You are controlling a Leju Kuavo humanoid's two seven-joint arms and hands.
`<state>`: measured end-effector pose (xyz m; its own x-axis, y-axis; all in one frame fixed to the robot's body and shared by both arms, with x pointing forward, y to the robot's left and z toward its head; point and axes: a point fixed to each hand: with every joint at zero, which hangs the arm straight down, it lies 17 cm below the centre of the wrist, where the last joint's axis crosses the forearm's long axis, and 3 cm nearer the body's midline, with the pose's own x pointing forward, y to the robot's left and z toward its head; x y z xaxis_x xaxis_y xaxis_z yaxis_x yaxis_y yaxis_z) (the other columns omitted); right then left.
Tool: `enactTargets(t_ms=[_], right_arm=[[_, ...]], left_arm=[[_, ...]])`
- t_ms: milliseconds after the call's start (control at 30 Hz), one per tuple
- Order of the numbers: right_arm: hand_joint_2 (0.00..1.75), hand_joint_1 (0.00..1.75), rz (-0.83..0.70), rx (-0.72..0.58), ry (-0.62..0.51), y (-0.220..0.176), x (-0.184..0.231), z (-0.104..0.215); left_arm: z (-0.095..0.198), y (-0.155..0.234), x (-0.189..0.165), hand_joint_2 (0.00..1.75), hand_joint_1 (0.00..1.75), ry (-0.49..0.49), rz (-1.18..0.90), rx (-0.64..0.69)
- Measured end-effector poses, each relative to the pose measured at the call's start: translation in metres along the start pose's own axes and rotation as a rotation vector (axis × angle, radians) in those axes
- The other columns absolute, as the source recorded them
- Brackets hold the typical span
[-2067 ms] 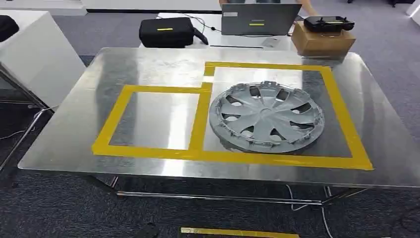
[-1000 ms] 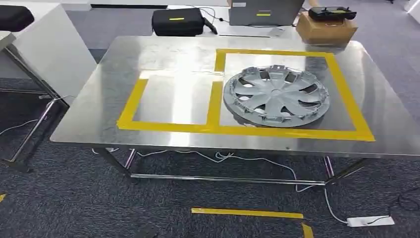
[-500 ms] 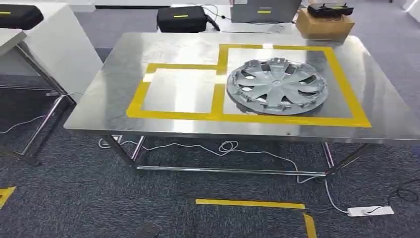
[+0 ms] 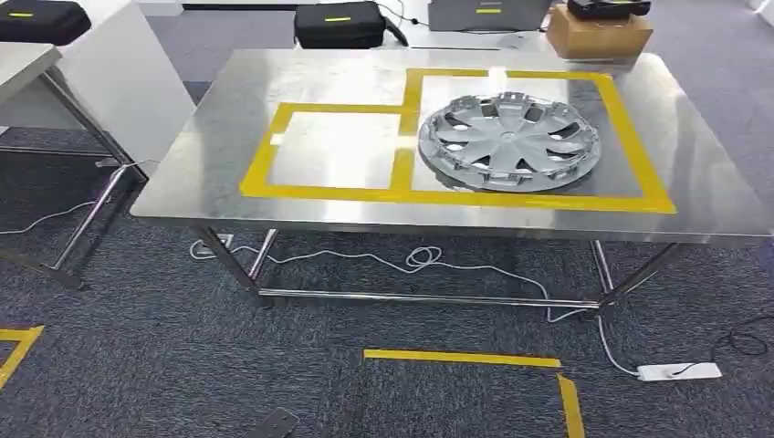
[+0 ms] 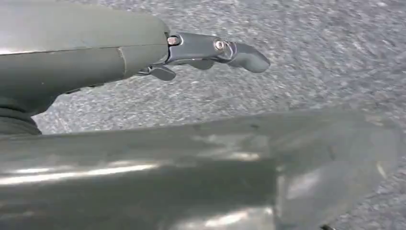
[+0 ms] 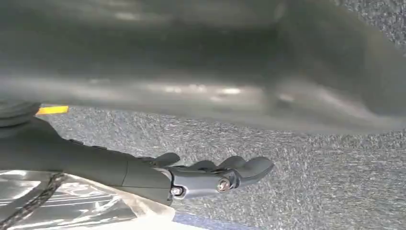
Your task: Take the parts from the cabinet and place them on the table.
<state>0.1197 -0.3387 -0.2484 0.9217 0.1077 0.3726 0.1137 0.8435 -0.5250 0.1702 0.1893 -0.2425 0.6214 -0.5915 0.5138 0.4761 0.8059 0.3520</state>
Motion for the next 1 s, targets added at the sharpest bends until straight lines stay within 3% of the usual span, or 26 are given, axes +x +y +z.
enactTargets(t_ms=[1000], right_arm=[[0.0, 0.0, -0.01, 0.003, 0.006, -0.0009, -0.0018, -0.001]], left_arm=[[-0.0021, 0.0021, 0.0076, 0.0, 0.0, -0.012, 0.001, 0.01]])
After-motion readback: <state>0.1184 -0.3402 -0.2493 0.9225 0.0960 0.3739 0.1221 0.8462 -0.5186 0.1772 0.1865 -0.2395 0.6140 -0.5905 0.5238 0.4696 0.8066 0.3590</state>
